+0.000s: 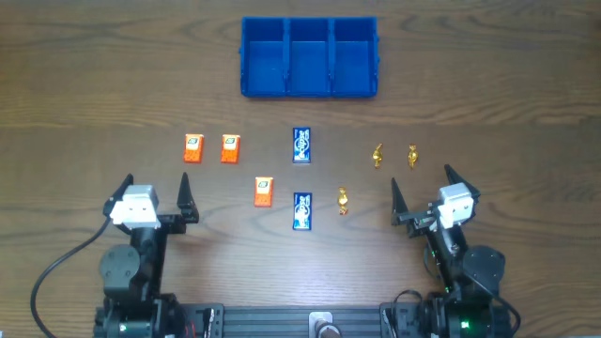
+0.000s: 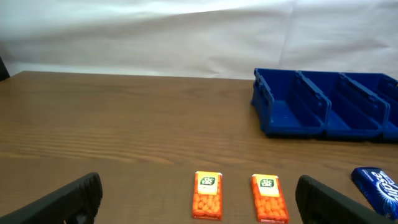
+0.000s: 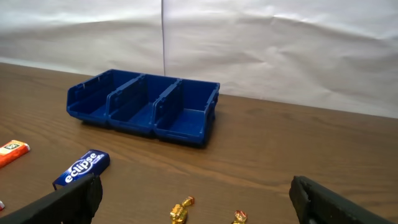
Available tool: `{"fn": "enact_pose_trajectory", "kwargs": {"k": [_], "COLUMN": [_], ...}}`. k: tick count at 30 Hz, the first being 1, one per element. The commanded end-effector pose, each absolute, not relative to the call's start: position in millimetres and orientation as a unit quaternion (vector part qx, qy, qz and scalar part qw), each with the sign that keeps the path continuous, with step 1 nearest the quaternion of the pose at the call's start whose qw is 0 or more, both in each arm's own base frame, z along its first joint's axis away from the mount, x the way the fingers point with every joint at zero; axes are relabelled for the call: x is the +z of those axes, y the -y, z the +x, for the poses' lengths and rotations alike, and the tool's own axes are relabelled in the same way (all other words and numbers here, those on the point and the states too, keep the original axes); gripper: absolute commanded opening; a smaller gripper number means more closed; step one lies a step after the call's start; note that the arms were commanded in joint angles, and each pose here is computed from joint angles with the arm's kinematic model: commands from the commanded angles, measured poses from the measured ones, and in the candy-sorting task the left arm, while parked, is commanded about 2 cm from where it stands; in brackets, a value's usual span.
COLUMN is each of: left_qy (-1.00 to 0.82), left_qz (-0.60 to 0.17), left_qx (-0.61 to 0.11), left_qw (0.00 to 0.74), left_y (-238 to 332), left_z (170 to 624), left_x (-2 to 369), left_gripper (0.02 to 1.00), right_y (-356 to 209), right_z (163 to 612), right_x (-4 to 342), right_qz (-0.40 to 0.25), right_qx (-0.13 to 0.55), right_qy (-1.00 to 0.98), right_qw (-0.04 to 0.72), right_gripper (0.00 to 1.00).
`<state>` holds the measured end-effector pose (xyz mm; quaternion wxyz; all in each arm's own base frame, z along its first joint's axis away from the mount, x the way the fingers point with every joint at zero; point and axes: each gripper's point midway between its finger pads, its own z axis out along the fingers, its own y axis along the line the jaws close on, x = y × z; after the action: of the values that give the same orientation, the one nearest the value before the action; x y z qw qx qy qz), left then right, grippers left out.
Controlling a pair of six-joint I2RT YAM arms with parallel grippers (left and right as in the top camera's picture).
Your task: Sort Candies Into Trays
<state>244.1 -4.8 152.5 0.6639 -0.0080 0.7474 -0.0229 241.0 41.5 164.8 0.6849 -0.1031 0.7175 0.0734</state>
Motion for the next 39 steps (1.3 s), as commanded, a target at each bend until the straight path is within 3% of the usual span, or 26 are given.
{"fn": "enact_pose_trajectory", "kwargs": {"k": [1,3,6,10,16,22,33,36,39], "left_qy": [-0.784,-0.821,-0.875,-0.940,-0.980,-0.984,-0.985,-0.985,-0.985], "left_qz": [-0.015,-0.016,-0.017,-0.010,0.014,0.039,0.070,0.068,0.062], "left_qx": [-0.017,-0.015,-0.013,-0.016,-0.034,-0.034,-0.027,-0.027,-0.023], "left_qw": [0.621,0.571,0.484,0.341,0.196,0.171,0.155,0.153,0.157], "left_y": [2,2,2,5,15,18,23,23,21], "left_z": [250,267,301,341,351,357,365,365,368], "left_x": [184,206,210,156,58,24,3,0,-2], "left_gripper": [0.996,0.998,0.996,0.998,0.996,0.998,0.996,0.888,0.695], "right_y": [-42,-42,-42,-42,-42,-42,-42,-42,-42], "right_z": [241,241,241,241,241,241,241,241,241], "right_x": [163,163,163,163,163,163,163,163,163], "right_qz": [-0.108,-0.108,-0.108,-0.108,-0.108,-0.108,-0.108,-0.108,-0.108], "right_qx": [0.068,0.068,0.068,0.068,0.068,0.068,0.068,0.068,0.068], "right_qy": [-0.717,-0.717,-0.717,-0.717,-0.717,-0.717,-0.717,-0.717,-0.717], "right_qw": [0.686,0.686,0.686,0.686,0.686,0.686,0.686,0.686,0.686], "right_gripper": [0.998,1.000,0.998,0.998,0.998,0.998,0.998,0.998,1.000]}}
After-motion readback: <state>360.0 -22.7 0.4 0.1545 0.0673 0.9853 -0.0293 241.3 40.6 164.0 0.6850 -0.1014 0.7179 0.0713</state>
